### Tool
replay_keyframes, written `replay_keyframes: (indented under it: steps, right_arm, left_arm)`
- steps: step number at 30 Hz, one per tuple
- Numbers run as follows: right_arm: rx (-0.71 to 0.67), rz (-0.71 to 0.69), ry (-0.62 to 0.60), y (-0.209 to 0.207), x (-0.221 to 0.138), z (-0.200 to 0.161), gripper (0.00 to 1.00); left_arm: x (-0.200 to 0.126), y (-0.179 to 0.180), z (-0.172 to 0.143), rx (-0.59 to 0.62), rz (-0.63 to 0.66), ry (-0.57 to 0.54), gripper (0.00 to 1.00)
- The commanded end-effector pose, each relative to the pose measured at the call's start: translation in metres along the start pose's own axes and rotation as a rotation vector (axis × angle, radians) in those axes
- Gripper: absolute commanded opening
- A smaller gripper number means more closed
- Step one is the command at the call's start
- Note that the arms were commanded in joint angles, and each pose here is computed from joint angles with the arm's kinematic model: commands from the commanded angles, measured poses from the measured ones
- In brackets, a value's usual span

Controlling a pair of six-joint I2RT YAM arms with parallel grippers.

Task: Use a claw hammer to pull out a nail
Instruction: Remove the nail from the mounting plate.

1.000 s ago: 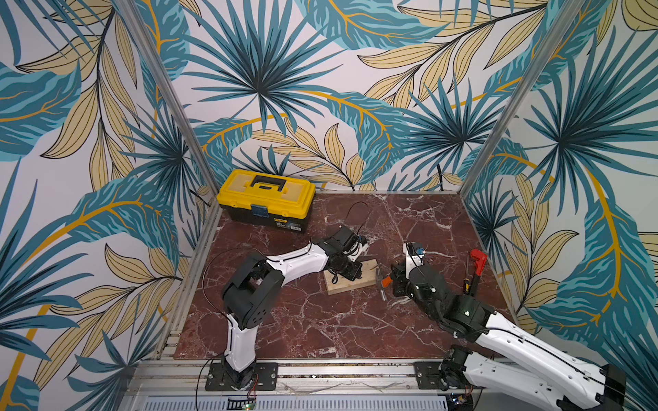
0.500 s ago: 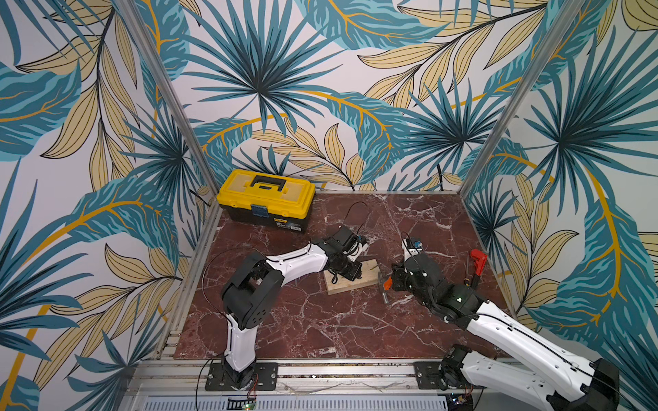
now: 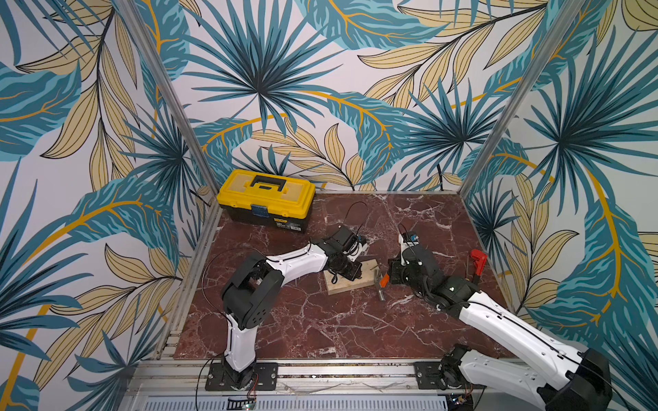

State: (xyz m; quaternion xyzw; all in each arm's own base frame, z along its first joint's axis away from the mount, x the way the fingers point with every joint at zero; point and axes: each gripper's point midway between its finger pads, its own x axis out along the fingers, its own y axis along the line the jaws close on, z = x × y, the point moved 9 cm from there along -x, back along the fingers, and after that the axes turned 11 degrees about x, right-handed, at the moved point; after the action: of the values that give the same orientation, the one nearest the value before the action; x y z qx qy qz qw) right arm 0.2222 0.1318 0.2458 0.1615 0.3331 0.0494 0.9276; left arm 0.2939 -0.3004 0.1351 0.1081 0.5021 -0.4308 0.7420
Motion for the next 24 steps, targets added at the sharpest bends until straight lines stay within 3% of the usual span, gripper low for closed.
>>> replay_keyframes:
  steps: [1, 13, 24]
  right_arm:
    - [0.035, 0.105, -0.104, 0.018, -0.002, 0.028, 0.00]
    - [-0.010, 0.146, -0.077, 0.023, 0.006, 0.039, 0.00]
    - [0.000, 0.120, -0.138, 0.026, -0.003, 0.060, 0.00]
  left_arm:
    - [0.036, 0.011, -0.084, -0.128, 0.021, 0.399, 0.26]
    - [0.039, 0.012, -0.083, -0.137, 0.024, 0.401, 0.26]
    - [0.041, 0.012, -0.084, -0.144, 0.019, 0.409, 0.26]
